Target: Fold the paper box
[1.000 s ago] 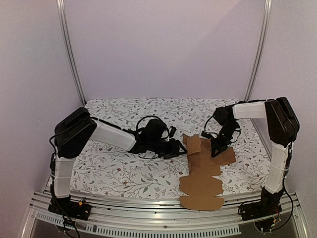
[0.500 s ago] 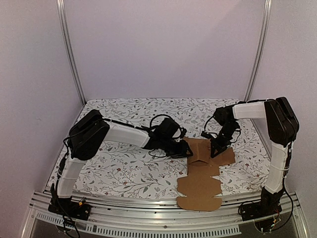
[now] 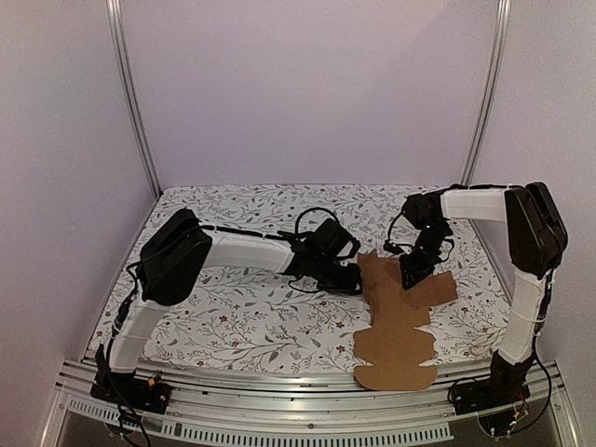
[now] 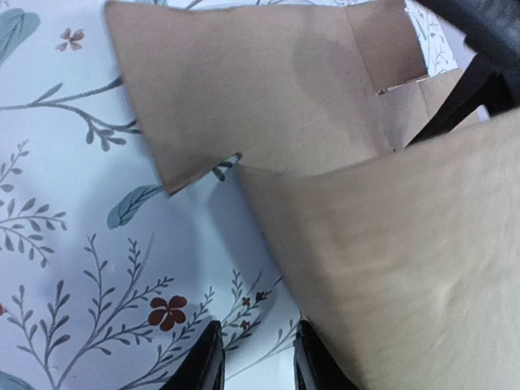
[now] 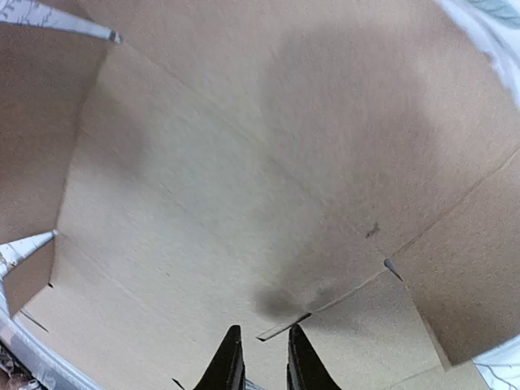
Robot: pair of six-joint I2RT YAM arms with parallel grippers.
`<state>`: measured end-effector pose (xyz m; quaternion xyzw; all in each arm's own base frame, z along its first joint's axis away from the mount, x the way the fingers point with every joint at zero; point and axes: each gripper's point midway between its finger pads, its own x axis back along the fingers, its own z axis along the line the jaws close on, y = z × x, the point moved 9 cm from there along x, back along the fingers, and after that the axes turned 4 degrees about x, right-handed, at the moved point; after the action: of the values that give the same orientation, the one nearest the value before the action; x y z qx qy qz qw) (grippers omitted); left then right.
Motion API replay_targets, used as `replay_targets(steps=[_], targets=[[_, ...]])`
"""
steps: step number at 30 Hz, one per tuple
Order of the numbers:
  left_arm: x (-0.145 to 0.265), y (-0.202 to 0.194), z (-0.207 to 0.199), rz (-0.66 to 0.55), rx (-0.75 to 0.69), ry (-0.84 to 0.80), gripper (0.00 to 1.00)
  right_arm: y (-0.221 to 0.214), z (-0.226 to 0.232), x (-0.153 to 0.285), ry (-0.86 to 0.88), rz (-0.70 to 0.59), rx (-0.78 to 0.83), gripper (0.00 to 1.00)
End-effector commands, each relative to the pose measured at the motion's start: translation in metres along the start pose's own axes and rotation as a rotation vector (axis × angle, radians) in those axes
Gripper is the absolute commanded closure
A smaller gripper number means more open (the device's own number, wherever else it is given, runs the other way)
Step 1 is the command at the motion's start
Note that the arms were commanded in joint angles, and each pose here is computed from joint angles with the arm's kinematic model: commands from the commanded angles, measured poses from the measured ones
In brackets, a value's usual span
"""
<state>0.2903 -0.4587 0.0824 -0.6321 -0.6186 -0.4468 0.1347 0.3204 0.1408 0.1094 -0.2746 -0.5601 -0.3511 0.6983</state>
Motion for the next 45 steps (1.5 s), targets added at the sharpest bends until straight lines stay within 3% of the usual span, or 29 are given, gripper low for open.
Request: replay_targets(steps=[1,6,12,17,22,31,37,40,45], targets=[[-0.028,-0.047,0.034,0.162,-0.061,0.261,0.71,0.003,-0.002,0.059,-0.193,-0.116,0.034,0.79],[-0.032,-0.049,0.033,0.150,-0.078,0.276,0.72,0.002,0.009,0.081,-0.146,-0.180,0.050,0.75],[-0.013,-0.036,0.016,0.071,-0.105,0.268,0.73,-0.011,0.001,0.081,-0.195,-0.149,0.037,0.77],[0.001,-0.028,0.002,0.032,-0.126,0.243,0.74,-0.046,-0.033,0.091,-0.243,-0.120,-0.071,0.63],[0.007,-0.023,-0.008,0.009,-0.148,0.220,0.74,-0.078,-0.067,0.081,-0.100,-0.094,-0.210,0.53],[0.009,-0.016,-0.022,-0.015,-0.178,0.188,0.74,-0.089,-0.089,0.049,0.086,-0.020,-0.303,0.51],[0.015,-0.011,-0.034,-0.038,-0.213,0.185,0.75,-0.086,-0.093,0.035,0.139,0.013,-0.339,0.56],[0.017,-0.011,-0.040,-0.042,-0.232,0.185,0.75,-0.085,-0.092,0.031,0.176,0.010,-0.351,0.65],[0.022,-0.012,-0.051,-0.047,-0.268,0.172,0.76,-0.082,-0.091,0.026,0.223,0.000,-0.367,0.88]])
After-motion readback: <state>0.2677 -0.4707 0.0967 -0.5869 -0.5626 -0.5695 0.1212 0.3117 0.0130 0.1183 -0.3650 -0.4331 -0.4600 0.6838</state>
